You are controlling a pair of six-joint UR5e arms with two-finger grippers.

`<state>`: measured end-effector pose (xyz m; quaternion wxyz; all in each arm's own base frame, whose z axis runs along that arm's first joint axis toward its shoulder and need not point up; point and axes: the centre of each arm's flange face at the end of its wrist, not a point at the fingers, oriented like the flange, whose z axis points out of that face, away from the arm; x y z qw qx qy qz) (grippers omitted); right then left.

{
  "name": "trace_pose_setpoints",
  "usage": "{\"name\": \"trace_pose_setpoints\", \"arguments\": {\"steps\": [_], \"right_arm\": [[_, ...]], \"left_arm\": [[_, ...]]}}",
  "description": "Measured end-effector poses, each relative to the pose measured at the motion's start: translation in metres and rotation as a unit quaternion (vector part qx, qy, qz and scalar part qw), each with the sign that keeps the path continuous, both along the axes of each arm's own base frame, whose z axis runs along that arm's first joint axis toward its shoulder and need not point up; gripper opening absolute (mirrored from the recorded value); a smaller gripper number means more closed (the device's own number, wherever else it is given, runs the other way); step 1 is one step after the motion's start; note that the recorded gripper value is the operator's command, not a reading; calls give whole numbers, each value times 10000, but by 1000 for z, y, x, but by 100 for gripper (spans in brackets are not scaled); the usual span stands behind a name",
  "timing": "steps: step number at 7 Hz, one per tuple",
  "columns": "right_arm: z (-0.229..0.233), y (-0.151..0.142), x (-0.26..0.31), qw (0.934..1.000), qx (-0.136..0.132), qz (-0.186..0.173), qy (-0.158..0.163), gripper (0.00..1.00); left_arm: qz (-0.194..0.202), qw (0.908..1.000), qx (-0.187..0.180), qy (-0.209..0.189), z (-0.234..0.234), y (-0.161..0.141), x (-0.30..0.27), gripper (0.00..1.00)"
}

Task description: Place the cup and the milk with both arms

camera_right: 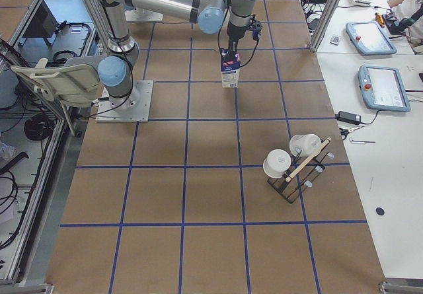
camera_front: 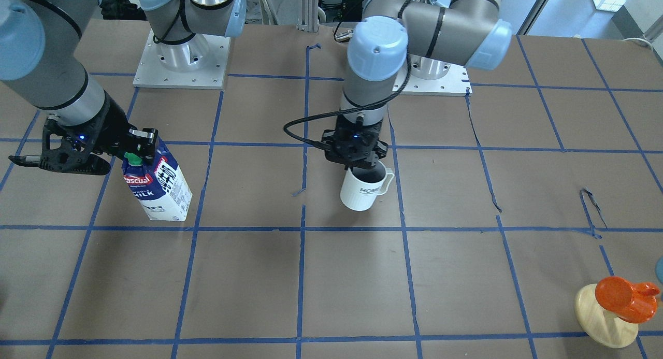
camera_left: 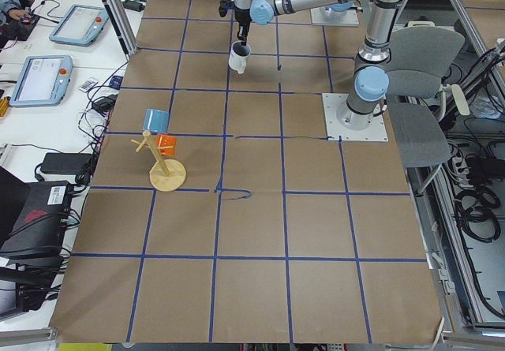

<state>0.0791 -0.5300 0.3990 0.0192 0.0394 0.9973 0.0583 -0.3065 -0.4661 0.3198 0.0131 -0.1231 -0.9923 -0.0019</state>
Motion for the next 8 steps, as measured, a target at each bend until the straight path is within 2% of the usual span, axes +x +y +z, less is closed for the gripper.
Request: {"name": "trace_pose_setpoints", "arguments": {"steps": [2,4,5,8], "right_arm": [[-2,1,17,9998,65,-139,-102,6],[-7,3,31,9996,160,-176,-138,6],[-10,3,42,9994,207,-224,-148,5],[-19,8,63,9988,384,-242,-186,5]], "left_arm": [[-2,9997,255,-33,-28,20,-56,0],[1,9986,519,62,-49,27,-78,0],[-17,9982,588,129,-52,31,-85,99],[-61,9987,472,204,-36,35,-89,100]]}}
